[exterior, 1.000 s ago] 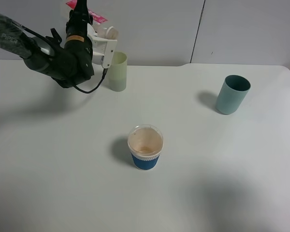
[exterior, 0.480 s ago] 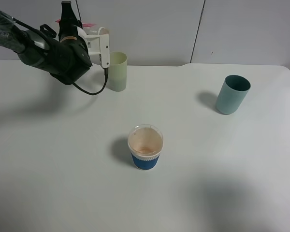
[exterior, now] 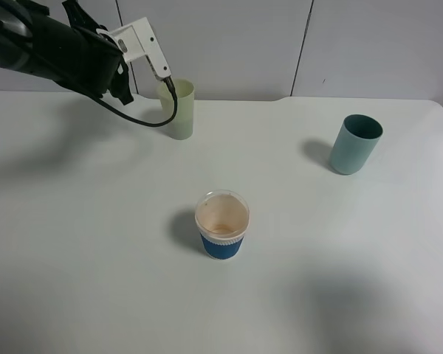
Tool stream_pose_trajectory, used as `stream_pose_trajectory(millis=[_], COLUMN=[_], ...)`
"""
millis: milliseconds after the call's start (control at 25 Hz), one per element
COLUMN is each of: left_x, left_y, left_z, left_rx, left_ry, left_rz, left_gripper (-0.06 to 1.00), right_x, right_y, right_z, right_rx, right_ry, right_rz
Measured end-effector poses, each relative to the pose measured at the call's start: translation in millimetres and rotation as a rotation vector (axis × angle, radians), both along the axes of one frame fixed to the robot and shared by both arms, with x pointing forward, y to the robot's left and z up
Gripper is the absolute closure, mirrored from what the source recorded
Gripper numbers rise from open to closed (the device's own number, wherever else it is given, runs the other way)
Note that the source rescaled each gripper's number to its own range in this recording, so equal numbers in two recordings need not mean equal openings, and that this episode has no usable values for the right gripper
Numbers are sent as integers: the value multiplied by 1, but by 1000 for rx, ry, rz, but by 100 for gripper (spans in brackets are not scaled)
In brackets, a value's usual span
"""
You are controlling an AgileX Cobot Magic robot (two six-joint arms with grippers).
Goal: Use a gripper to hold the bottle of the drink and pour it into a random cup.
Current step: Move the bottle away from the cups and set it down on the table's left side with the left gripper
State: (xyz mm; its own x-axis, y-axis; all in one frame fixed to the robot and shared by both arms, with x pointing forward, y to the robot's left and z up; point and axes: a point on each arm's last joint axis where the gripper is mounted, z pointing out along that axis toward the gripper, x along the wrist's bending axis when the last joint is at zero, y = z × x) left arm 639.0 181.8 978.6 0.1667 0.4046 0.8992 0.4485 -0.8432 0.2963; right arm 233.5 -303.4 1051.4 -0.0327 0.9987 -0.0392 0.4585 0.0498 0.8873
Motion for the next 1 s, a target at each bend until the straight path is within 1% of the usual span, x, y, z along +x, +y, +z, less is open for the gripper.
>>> stream_pose_trajectory(millis=[160, 320, 400, 520, 800, 880, 1000], left_x=[-8, -16, -19, -21, -27, -28, -28], left_y=[-3, -6, -7, -6, -9, -10, -10], left_z=[17, 31, 35, 44, 63, 67, 76], left_rx=[-178, -347, -412, -462, -522, -564, -642], left_ry=[24, 39, 46, 37, 8, -5, -65], left_rz=[-11, -1, 1, -19, -81, -84, -85], left_gripper=[94, 94, 94, 94, 94, 94, 94], right_x=[0, 0, 0, 0, 0, 0, 0], right_y=[0, 0, 0, 0, 0, 0, 0], right_z=[0, 0, 0, 0, 0, 0, 0], right_rx=[0, 0, 0, 0, 0, 0, 0], right_ry=[0, 0, 0, 0, 0, 0, 0], right_rz=[0, 0, 0, 0, 0, 0, 0])
